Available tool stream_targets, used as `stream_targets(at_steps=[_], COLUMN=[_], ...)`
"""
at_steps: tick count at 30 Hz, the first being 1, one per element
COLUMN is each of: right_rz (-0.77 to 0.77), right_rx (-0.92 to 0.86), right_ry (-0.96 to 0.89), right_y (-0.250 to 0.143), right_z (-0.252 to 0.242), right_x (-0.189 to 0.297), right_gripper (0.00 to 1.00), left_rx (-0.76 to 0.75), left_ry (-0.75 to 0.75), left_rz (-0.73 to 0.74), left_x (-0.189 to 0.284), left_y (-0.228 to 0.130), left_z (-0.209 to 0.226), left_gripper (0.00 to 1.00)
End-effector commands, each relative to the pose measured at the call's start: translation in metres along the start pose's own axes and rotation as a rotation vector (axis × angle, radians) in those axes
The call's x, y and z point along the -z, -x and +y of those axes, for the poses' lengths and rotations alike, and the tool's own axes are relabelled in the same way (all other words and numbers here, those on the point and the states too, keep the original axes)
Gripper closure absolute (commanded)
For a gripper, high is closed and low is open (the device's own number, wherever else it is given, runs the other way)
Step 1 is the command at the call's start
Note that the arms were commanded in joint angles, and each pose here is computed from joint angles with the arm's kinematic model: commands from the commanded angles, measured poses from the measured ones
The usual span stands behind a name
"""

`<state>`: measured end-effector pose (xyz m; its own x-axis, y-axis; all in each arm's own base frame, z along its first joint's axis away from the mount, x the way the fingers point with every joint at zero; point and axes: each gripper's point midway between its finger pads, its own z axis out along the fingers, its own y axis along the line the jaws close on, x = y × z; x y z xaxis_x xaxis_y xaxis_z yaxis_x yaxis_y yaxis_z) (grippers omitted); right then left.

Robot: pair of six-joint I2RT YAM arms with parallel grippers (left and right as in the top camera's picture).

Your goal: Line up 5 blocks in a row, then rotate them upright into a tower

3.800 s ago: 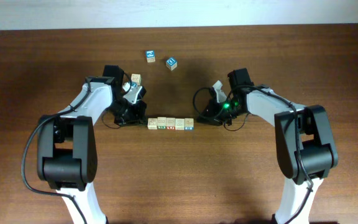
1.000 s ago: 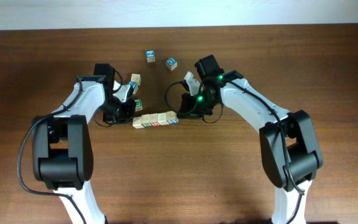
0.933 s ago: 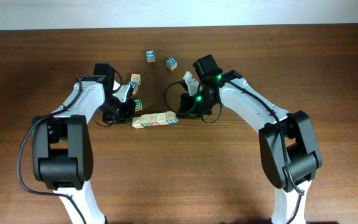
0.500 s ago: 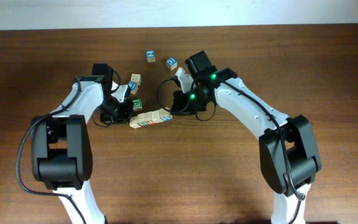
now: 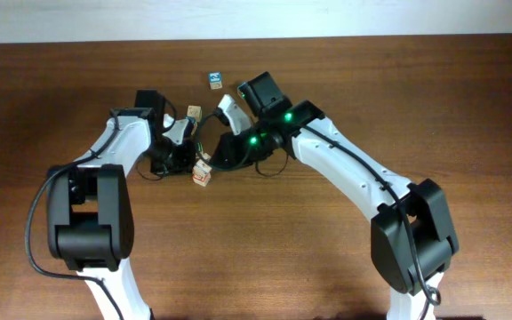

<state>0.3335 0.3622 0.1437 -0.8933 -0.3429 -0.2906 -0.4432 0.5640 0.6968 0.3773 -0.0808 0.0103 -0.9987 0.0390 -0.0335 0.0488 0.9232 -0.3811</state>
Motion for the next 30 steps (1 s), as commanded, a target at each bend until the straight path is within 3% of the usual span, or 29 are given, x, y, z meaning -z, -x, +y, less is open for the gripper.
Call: stream_targets(at_steps=[1, 12, 18, 30], right_rz=[0.063, 0.046, 0.013, -0.019], right_rx=[-0.044, -0.050, -0.052, -0.059], right_ry=[-0.067, -0.088, -0.146, -0.199], right_y=[-0.018, -0.014, -0.008, 0.000], right_z=[-0.024, -0.028, -0.038, -0.051], right_x=[-0.026, -0.025, -0.024, -0.028], right_gripper=[0.96, 0.96, 0.96, 0.96], left_rx=[-0.025, -0.026, -0.019, 0.100], left_ry=[-0.174, -0.158, -0.052, -0.017], left_rz=[0.032, 0.032, 0.029, -0.012], left_x=[-0.005, -0.006, -0.008, 0.005], left_y=[-0.006, -0.006, -0.005, 0.003], left_z=[-0.044, -0.041, -0.023, 0.013], left_gripper=[1.00, 1.00, 1.00, 1.00])
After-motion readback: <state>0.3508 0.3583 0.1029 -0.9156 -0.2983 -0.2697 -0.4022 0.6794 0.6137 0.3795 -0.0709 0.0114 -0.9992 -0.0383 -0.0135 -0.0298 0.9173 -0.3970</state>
